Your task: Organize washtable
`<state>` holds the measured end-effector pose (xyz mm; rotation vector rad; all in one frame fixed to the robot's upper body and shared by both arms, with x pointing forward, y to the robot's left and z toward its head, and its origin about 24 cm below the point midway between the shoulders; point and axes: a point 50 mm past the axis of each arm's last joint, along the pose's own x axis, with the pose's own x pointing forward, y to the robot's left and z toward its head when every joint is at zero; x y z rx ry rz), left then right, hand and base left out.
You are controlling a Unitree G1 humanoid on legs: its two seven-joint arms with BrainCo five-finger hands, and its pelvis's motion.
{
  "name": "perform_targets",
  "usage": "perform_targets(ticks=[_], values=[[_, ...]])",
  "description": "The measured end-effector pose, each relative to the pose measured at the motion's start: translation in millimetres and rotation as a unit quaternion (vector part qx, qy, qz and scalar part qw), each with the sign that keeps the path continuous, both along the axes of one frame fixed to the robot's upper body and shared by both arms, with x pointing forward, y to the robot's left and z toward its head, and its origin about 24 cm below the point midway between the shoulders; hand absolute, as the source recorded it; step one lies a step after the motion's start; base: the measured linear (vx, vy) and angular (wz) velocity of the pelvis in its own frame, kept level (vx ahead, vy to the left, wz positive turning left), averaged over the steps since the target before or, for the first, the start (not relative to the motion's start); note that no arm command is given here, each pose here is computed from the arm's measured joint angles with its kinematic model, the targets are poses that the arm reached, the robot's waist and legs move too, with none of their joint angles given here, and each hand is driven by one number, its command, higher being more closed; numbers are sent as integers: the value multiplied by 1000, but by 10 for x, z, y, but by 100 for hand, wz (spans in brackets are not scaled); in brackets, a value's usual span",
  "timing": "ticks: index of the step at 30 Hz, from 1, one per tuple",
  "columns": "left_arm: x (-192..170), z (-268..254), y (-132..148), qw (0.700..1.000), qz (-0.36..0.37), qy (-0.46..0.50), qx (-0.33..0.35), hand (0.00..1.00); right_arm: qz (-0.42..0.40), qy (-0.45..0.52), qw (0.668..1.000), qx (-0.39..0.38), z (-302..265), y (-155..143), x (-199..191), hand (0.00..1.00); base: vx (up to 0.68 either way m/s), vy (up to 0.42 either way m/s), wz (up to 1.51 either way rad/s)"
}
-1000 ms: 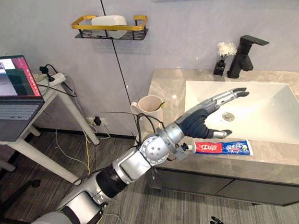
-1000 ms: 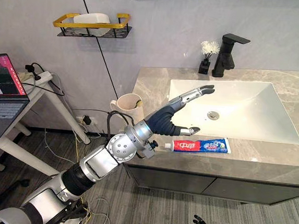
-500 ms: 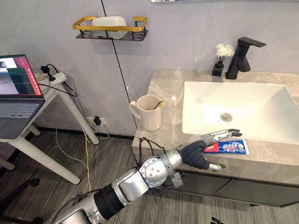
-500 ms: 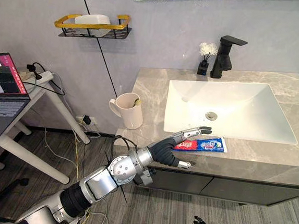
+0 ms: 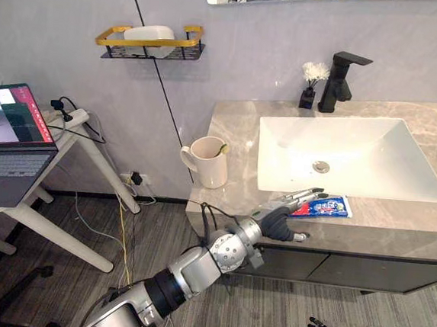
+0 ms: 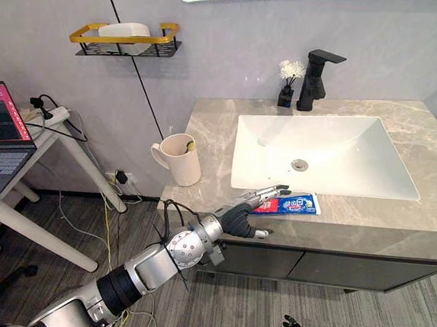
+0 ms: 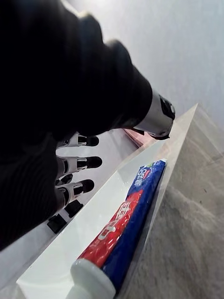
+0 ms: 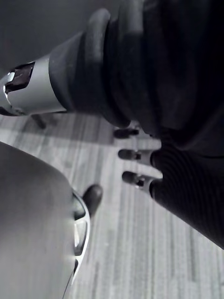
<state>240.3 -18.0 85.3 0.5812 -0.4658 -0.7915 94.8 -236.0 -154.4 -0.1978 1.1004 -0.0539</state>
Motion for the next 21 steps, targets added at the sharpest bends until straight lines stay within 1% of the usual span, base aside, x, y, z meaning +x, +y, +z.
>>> perform_targets(ticks=[5, 14, 21], values=[[100, 42, 112, 999, 36, -24, 4, 0, -4, -11, 1000, 3, 7, 4, 5, 0, -62, 16, -2], [132, 48, 147, 997, 51, -54, 29, 0, -10, -32, 999, 3, 46, -16, 72, 0, 40, 14, -3], [211, -11, 239, 995, 78, -45, 41, 0, -11, -32, 999, 5, 42, -1, 71, 0, 44, 27, -4]])
